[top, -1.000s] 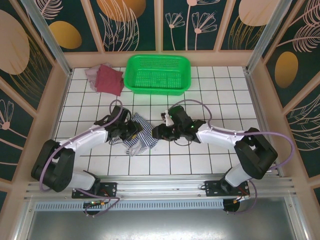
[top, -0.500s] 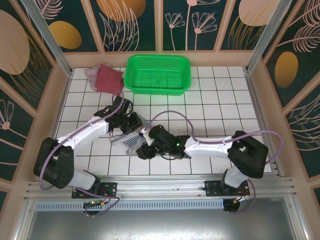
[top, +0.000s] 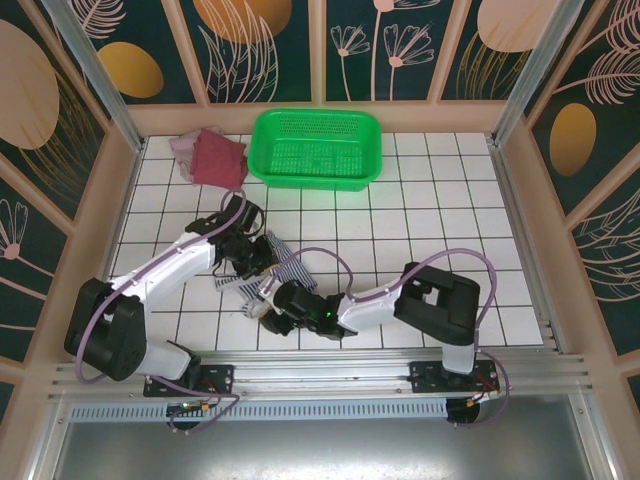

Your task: Fold and stack the tank tops

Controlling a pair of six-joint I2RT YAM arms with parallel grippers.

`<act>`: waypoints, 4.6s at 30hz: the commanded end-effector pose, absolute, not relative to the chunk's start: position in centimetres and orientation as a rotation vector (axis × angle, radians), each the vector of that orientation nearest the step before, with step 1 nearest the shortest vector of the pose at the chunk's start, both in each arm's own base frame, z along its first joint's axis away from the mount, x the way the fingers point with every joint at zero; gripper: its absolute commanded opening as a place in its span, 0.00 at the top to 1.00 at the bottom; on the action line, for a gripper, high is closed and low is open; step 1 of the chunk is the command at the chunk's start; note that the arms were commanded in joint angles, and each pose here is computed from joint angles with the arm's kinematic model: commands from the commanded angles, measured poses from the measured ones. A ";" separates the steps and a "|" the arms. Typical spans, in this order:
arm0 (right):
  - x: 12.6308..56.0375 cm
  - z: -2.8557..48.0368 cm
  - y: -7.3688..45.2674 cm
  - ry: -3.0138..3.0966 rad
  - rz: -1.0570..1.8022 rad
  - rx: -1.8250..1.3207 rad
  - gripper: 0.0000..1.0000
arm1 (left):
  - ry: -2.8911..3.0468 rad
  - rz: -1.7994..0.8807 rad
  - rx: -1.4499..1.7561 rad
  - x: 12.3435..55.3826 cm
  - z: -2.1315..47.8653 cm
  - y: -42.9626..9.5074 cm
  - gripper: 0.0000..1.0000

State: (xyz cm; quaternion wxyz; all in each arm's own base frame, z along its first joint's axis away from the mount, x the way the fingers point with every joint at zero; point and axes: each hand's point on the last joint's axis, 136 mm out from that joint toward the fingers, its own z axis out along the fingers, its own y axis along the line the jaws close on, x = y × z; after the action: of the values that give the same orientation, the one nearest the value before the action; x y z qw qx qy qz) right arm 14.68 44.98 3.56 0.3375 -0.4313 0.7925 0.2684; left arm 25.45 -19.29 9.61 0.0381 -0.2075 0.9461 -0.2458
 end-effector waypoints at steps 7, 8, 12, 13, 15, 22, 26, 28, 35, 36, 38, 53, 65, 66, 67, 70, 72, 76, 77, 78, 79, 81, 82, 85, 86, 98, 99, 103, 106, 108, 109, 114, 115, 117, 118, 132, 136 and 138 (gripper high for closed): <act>16.5 1.6 44.1 2.084 0.550 -1.073 0.61 | 2.908 -0.645 -0.634 24.4 13.0 -17.5 0.88; 16.5 1.2 43.9 2.096 0.539 -1.074 0.61 | 2.907 -0.628 -0.644 24.3 13.2 -17.1 0.88; 16.4 1.2 43.3 2.098 0.537 -1.074 0.61 | 2.950 -0.550 -0.678 22.3 13.2 -15.7 0.89; 16.3 1.4 43.4 2.095 0.546 -1.082 0.61 | 2.959 -0.559 -0.692 21.7 12.9 -15.6 0.89; 16.4 1.5 43.3 2.100 0.537 -1.079 0.61 | 2.956 -0.567 -0.722 21.0 12.9 -15.3 0.90; 16.3 2.9 43.5 2.093 0.590 -1.060 0.61 | 2.975 -0.520 -0.798 18.7 11.2 -13.9 0.89; 15.8 4.1 44.0 2.057 0.646 -1.076 0.61 | 2.969 -0.471 -0.830 17.8 9.7 -13.0 0.89; 15.3 5.6 44.2 2.005 0.724 -1.068 0.60 | 2.991 -0.461 -0.836 17.3 8.7 -12.9 0.88; 15.2 9.7 44.3 1.943 0.877 -1.030 0.58 | 3.031 -0.408 -0.873 15.2 5.9 -11.8 0.85; 15.4 10.3 44.1 1.940 0.887 -1.011 0.57 | 3.049 -0.414 -0.887 14.7 5.4 -11.9 0.85; 14.7 11.2 43.6 1.939 0.931 -1.018 0.58 | 3.012 -0.472 -0.893 15.5 5.4 -12.4 0.83; 17.7 15.1 43.0 2.038 1.113 -0.887 0.63 | 2.982 -0.202 -0.813 16.4 9.2 -9.6 0.54; 15.7 8.2 45.3 2.162 1.098 -1.089 0.75 | 2.942 -0.223 -0.720 22.4 8.3 -10.9 0.56; 15.2 7.4 44.9 2.174 1.076 -1.118 0.75 | 2.946 -0.267 -0.742 22.1 7.4 -11.1 0.56; 14.8 6.7 44.5 2.183 1.061 -1.137 0.75 | 2.949 -0.303 -0.753 21.9 6.6 -11.2 0.57; 14.3 5.0 43.7 2.214 1.023 -1.164 0.75 | 2.984 -0.262 -0.741 21.1 4.9 -10.4 0.57; 14.0 3.7 43.2 2.230 0.981 -1.197 0.75 | 2.998 -0.220 -0.727 21.0 4.3 -9.7 0.57; 13.3 1.6 42.0 2.260 0.912 -1.252 0.75 | 3.023 -0.113 -0.699 21.1 3.1 -7.7 0.56; 13.1 1.3 41.7 2.270 0.905 -1.257 0.75 | 3.030 -0.089 -0.691 21.1 2.9 -7.3 0.57; 13.1 1.0 41.4 2.281 0.895 -1.259 0.74 | 3.036 -0.073 -0.687 21.2 2.6 -6.9 0.56; 13.0 0.6 41.2 2.292 0.890 -1.262 0.74 | 3.039 -0.069 -0.682 21.4 2.4 -6.8 0.56; 12.9 0.2 41.0 2.316 0.884 -1.258 0.72 | 3.048 -0.023 -0.642 21.9 2.1 -6.4 0.55; 13.1 0.3 40.9 2.325 0.890 -1.248 0.71 | 3.051 -0.006 -0.619 22.3 2.4 -6.3 0.54; 14.4 1.9 41.2 2.323 0.943 -1.182 0.66 | 3.018 -0.023 -0.559 24.1 4.7 -6.7 0.50; 14.9 2.4 41.4 2.326 0.961 -1.165 0.65 | 3.006 -0.023 -0.536 24.6 5.6 -6.7 0.49; 19.7 8.9 39.0 2.311 1.125 -0.899 0.50 | 3.018 -0.165 -0.057 26.2 6.2 -7.8 0.20; 19.9 9.1 38.5 2.315 1.122 -0.883 0.50 | 3.021 -0.203 -0.051 26.6 6.2 -7.9 0.21; 20.8 9.8 36.7 2.335 1.083 -0.824 0.49 | 3.023 -0.314 -0.071 26.8 5.6 -8.9 0.20; 21.3 10.0 35.4 2.349 1.064 -0.782 0.49 | 3.094 -0.427 -0.119 25.4 3.7 -9.9 0.23; 21.5 9.9 34.5 2.364 1.055 -0.746 0.49 | 3.036 -0.532 -0.119 26.2 4.3 -11.0 0.23; 21.5 9.8 34.2 2.369 1.057 -0.733 0.49 | 3.020 -0.544 -0.119 26.4 4.5 -11.2 0.23; 21.7 9.5 33.1 2.389 1.041 -0.709 0.49 | 3.112 -0.557 -0.118 25.2 2.7 -11.2 0.24; 21.7 9.4 33.0 2.391 1.038 -0.709 0.49 | 3.095 -0.586 -0.127 25.4 2.9 -11.5 0.25; 21.6 9.2 32.8 2.399 1.031 -0.708 0.49 | 3.057 -0.638 -0.142 25.9 3.3 -12.1 0.27; 21.6 9.3 32.7 2.397 1.032 -0.706 0.49 | 3.056 -0.651 -0.148 25.8 3.4 -12.2 0.28; 21.9 9.4 32.5 2.390 1.034 -0.668 0.50 | 3.170 -0.510 -0.173 24.9 0.8 -11.3 0.60; 21.9 9.5 32.5 2.388 1.037 -0.651 0.50 | 3.142 -0.503 -0.147 26.1 1.9 -12.0 0.75; 22.0 9.7 32.3 2.386 1.030 -0.642 0.50 | 3.112 -0.534 -0.142 26.7 2.8 -12.4 0.81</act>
State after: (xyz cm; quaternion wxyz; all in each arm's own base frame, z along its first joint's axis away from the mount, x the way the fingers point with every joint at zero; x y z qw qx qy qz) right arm 21.51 32.68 8.70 0.2114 -0.2451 0.8699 0.3722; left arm 25.86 -12.21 1.90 -0.0209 -0.0446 0.9844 -0.1689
